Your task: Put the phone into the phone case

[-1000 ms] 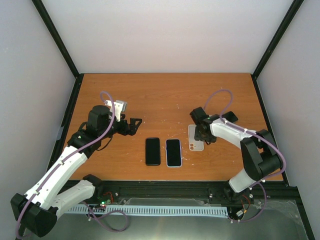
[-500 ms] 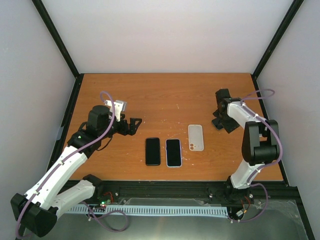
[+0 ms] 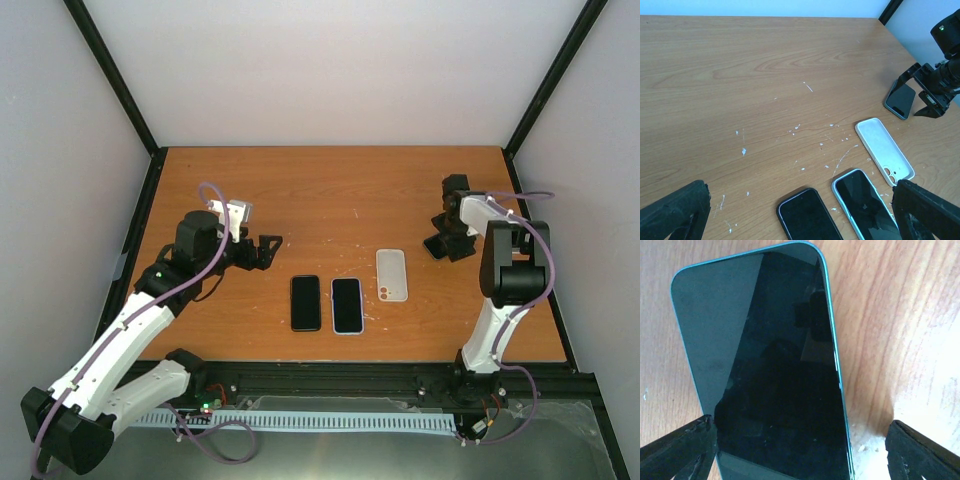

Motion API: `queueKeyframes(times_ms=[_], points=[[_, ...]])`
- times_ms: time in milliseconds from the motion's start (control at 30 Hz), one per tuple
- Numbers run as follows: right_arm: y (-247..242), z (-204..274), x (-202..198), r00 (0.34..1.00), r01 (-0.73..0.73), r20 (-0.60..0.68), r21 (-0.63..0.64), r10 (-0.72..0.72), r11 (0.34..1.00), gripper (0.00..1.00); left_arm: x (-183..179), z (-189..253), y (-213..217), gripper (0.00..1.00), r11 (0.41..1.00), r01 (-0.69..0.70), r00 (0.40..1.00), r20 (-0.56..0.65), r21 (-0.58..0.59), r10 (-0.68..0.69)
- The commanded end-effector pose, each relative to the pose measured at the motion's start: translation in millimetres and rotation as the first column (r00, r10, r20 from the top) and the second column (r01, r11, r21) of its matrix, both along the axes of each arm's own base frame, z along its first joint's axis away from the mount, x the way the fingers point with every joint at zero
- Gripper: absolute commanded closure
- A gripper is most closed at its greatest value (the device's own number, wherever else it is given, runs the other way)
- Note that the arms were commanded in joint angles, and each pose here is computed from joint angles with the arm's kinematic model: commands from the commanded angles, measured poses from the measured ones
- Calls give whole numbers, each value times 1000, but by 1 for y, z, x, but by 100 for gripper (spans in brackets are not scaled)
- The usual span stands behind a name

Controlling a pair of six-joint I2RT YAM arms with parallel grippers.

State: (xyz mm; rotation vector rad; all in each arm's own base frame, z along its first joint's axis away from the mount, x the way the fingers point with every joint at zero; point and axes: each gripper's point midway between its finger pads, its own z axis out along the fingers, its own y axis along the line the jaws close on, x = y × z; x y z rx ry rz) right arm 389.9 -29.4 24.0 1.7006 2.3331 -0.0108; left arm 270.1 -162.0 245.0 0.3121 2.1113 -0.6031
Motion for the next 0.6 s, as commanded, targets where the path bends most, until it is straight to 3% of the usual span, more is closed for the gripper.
queueKeyframes(times_ms=[0, 300, 567], points=[[-7, 0, 10, 999, 39, 25, 17, -39, 999, 10, 2, 9, 5, 1, 1000, -20, 999, 30, 4, 20], [-11, -18, 21, 999, -27, -44, 22, 27, 999, 11, 2, 10, 5, 1, 1000, -22, 999, 33, 5, 22], [-10, -31, 3, 992, -5, -125, 31, 9, 1000, 13, 2, 12, 7, 0, 1000, -29, 999, 40, 4, 29]])
